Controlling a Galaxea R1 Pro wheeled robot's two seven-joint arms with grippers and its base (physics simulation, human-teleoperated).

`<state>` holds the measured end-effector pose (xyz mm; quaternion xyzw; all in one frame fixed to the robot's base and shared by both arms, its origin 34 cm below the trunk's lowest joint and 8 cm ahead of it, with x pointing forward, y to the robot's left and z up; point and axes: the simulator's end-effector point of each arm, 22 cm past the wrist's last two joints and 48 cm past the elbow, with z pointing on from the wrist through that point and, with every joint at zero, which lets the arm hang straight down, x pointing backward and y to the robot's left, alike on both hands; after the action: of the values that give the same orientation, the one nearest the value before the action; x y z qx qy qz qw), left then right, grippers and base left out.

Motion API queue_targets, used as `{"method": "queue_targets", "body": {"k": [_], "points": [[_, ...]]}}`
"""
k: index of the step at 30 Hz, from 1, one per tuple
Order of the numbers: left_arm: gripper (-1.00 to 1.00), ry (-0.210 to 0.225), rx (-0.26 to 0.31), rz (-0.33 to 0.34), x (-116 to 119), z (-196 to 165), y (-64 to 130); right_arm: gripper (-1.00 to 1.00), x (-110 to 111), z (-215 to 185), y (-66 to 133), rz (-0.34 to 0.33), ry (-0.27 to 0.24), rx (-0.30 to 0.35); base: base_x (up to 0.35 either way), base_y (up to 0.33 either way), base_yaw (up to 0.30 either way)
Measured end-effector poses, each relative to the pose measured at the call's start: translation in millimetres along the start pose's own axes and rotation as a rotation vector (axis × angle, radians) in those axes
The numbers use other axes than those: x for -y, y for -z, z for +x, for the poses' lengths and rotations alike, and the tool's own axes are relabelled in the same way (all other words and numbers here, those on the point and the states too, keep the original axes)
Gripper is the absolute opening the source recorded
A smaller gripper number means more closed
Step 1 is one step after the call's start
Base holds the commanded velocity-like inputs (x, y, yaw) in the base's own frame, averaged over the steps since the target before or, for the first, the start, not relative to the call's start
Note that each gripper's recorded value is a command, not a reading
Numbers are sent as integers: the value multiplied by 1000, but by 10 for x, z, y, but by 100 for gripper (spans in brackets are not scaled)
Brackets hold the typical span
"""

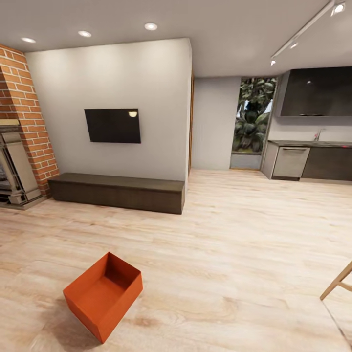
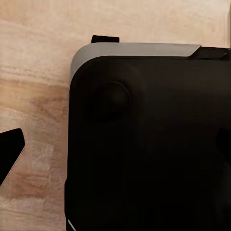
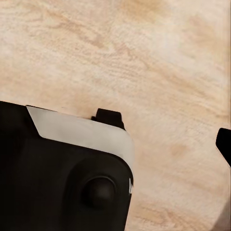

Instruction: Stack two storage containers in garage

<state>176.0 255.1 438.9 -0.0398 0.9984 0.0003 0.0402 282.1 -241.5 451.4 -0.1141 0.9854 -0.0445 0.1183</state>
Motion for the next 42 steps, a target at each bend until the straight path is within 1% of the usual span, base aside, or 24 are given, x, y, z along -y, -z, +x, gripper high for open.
{"method": "queue_targets", "body": {"k": [11,42], "points": [[100,0,0,0,0,0,0,100,0,-29,0,0,1,13,323,0,0],[100,0,0,0,0,0,0,100,-17,-37,1,-3,3,15,323,0,0]]}}
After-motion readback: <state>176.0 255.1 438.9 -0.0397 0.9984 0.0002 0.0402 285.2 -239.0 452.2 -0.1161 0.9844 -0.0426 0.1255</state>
